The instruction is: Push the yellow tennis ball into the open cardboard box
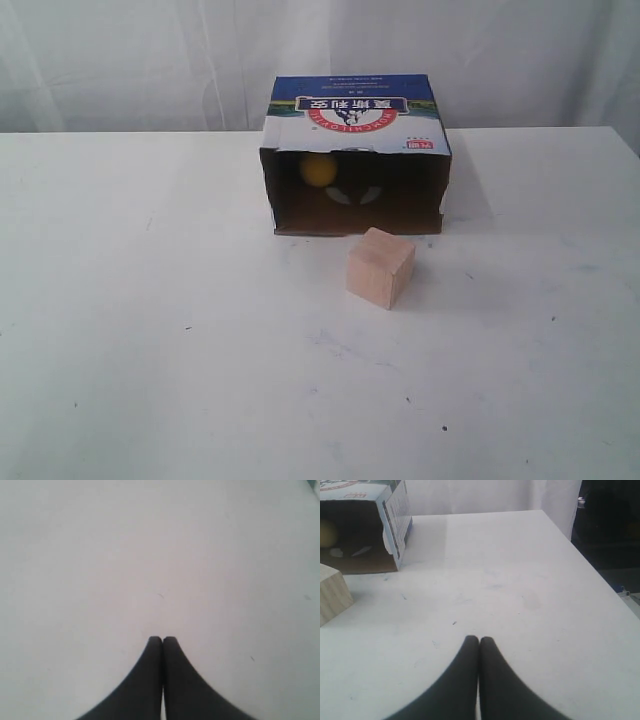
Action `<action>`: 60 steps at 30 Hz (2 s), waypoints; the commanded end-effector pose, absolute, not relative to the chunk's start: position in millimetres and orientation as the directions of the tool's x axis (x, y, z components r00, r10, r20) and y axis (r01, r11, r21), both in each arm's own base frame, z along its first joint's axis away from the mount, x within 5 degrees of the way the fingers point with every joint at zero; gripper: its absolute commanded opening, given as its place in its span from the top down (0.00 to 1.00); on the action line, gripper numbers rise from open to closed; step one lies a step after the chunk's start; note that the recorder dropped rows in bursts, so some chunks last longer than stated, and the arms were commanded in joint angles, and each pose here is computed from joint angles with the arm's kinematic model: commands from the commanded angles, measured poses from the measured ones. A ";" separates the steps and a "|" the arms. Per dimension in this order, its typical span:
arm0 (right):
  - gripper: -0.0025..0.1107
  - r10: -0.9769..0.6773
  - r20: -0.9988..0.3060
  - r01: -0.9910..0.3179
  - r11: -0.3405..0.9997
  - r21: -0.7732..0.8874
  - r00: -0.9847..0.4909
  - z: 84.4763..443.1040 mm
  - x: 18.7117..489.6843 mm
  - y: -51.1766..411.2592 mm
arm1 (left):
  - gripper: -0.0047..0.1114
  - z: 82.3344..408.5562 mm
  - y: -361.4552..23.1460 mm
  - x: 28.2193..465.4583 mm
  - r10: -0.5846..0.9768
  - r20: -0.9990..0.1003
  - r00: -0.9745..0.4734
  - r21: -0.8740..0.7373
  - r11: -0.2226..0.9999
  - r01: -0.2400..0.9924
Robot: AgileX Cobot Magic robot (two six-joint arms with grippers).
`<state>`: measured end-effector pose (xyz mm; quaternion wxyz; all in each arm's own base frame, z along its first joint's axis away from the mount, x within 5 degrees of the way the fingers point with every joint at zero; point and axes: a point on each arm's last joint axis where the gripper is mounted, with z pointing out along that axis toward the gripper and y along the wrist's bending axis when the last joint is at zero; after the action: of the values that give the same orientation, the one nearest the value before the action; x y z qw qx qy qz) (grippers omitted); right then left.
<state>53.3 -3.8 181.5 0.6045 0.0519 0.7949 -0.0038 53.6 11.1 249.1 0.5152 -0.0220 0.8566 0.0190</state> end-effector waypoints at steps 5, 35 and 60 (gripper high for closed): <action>0.98 0.081 -0.964 0.094 0.994 0.058 -0.254 181.6 53.2 -4.2 | 0.96 204.0 20.9 69.5 -0.067 -0.912 -0.405 0.021 0.977 -0.210; 0.98 0.081 -0.964 0.094 0.994 0.058 -0.254 181.6 53.2 -4.2 | 0.96 171.8 2.0 53.6 -0.148 -0.946 -0.289 -0.137 0.989 -0.060; 0.98 0.081 -0.964 0.094 0.994 0.058 -0.254 181.6 53.2 -4.2 | 0.96 164.5 -3.3 50.9 0.044 -0.927 -0.372 0.026 0.998 0.054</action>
<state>53.3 -3.8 181.5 0.6042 0.0519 0.7951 -0.0038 50.9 -3.0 164.5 0.5562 0.0359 0.8303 0.0013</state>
